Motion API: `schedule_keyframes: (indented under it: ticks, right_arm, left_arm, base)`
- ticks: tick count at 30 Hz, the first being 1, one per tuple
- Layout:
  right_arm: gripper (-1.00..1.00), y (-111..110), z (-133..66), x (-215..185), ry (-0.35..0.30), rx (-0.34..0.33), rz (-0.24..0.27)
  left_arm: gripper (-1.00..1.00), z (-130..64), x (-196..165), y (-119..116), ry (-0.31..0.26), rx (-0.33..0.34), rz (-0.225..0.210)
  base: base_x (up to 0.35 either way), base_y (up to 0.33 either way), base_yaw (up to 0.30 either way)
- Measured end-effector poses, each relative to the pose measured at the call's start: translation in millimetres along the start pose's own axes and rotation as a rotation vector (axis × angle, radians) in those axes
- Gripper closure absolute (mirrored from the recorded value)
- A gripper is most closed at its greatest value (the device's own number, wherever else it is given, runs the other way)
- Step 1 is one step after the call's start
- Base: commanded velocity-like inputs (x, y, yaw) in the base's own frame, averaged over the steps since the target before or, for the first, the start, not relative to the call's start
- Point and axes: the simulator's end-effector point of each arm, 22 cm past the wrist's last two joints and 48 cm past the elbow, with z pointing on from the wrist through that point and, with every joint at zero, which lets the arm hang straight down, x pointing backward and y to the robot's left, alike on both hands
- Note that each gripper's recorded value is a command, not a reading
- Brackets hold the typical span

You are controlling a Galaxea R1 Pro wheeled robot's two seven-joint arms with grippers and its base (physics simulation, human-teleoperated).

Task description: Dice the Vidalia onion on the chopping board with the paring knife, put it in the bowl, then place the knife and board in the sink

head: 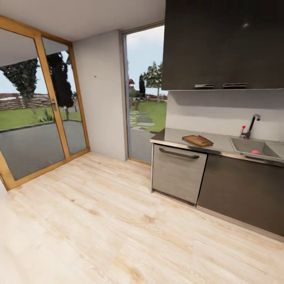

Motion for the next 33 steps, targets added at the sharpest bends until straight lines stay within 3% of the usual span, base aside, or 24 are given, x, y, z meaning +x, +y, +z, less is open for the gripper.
schedule_keyframes:
  ticks: [21,33]
  right_arm:
    - [-1.0,-0.1,-0.7,4.0,0.009,0.0,0.0]
    - [-1.0,-0.2,-0.9,4.1,0.009,0.0,0.001]
  left_arm:
    - [-1.0,-0.1,0.5,-0.2,0.001,0.0,0.0]
    - [-1.0,-0.2,0.3,-0.2,0.0,0.001,0.001]
  base:
    - [0.0,0.003,-0.281]
    - [0.103,0.196,-0.281]
